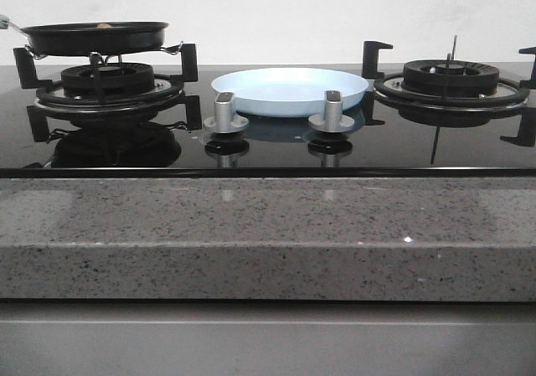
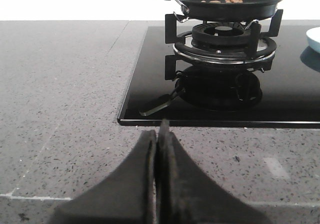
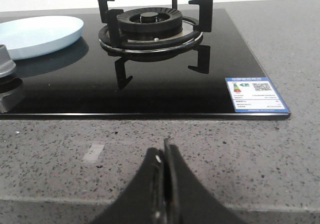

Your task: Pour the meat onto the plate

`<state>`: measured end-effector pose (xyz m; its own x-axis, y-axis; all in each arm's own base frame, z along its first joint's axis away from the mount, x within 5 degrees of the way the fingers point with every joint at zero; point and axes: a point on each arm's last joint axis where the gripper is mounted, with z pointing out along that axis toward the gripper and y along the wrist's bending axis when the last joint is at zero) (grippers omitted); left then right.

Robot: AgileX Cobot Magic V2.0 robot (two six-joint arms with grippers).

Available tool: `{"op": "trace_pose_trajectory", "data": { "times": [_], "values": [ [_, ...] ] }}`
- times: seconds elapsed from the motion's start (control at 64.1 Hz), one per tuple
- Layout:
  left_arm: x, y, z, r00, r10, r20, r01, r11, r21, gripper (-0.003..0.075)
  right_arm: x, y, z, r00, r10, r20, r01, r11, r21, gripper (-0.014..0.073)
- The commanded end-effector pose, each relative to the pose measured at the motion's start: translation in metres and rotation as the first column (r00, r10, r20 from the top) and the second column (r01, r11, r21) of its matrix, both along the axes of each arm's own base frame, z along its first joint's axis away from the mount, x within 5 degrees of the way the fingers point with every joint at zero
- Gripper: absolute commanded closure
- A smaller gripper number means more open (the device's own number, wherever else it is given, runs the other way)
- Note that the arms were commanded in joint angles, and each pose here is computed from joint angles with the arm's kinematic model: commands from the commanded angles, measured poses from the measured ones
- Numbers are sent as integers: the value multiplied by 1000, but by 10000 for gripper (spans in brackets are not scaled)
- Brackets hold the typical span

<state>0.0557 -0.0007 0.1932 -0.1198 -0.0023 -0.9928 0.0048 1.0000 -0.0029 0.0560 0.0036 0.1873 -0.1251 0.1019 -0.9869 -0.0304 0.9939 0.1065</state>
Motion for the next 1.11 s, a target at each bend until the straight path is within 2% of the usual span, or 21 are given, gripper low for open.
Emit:
{"op": "trace_pose_trajectory", "data": {
  "times": [0.0,0.577,0.718,1.092],
  "values": [
    [0,0,7,996,6,94,-5,1000,-10,741,-1,-1,9,996,-13,94,14,1000,-6,655],
    [0,0,7,996,6,94,-5,1000,-10,741,-1,-1,9,996,-13,94,14,1000,-6,655],
    [0,1,7,996,6,94,-14,996,85,741,-1,-1,9,996,-13,94,14,1000,-6,655],
    [0,1,7,996,6,94,-14,996,87,741,-1,-1,9,996,-13,94,14,1000,-6,655]
  ]
}}
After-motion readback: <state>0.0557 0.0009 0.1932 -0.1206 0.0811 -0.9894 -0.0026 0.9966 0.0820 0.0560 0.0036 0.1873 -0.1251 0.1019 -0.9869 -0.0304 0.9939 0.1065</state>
